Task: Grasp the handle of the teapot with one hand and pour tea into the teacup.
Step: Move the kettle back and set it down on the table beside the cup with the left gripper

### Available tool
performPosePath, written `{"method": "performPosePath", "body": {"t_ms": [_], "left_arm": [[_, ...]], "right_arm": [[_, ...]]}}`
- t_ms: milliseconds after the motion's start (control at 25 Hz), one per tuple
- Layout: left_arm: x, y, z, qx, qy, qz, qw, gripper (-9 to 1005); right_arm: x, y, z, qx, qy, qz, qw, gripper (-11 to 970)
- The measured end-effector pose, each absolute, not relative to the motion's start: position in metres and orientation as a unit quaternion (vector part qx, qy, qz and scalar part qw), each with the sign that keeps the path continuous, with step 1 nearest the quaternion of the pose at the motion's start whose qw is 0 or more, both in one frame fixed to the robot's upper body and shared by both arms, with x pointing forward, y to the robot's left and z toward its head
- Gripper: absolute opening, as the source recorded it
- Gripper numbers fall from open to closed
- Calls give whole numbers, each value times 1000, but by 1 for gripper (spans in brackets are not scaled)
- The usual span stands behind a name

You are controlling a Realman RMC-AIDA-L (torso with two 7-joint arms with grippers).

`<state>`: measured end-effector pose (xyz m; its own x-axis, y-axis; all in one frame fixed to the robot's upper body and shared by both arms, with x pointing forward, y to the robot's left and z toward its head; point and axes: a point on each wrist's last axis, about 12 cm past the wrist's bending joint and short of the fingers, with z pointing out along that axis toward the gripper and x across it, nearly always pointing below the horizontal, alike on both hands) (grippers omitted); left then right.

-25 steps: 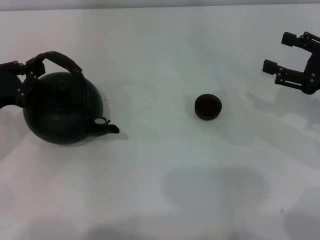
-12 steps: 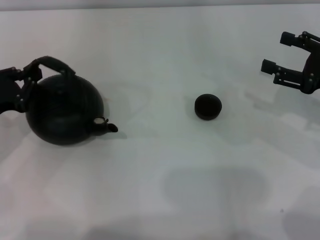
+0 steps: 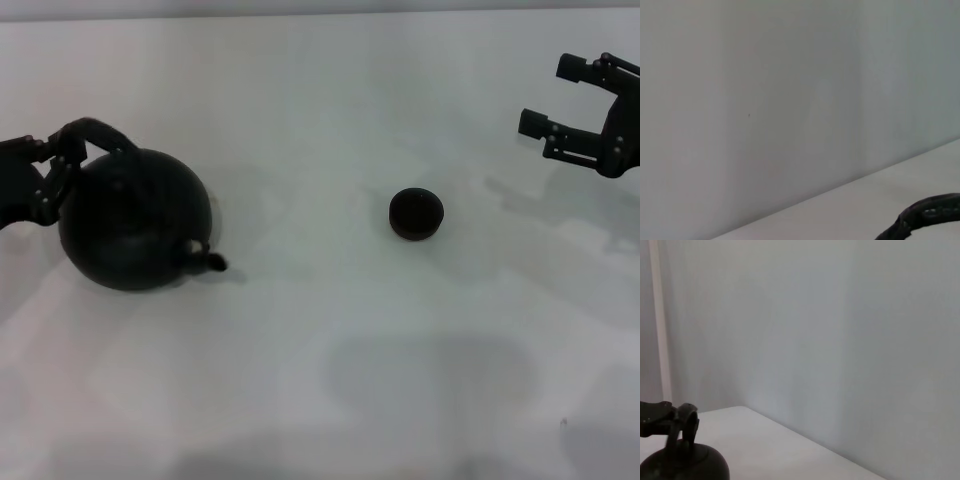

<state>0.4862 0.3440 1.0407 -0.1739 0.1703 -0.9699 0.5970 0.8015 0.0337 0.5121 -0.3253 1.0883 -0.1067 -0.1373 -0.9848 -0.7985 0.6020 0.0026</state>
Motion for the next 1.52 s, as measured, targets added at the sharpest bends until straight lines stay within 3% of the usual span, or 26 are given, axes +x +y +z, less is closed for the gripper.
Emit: {"method": "performPosePath", "body": {"t_ms": [200, 400, 520, 760, 960, 1520], "left_arm": [[488, 344, 1042, 261, 744, -178, 589, 103], [489, 344, 1040, 257, 746, -172, 590, 163], [488, 344, 1040, 259, 744, -170, 591, 328], [485, 343, 1039, 264, 741, -169, 593, 546], [480, 343, 1040, 271, 734, -174, 598, 594], [445, 365, 1045, 249, 727, -157, 620, 593]], "right_arm": [[514, -325, 1089, -342, 686, 287, 575, 856], [514, -326, 1088, -341, 690, 283, 573, 856], [514, -326, 1088, -341, 690, 283, 572, 856], [513, -327, 1088, -341, 691, 282, 572, 856], [513, -328, 1088, -340, 692, 281, 572, 856], [511, -329, 1087, -340, 692, 282, 571, 855]]}}
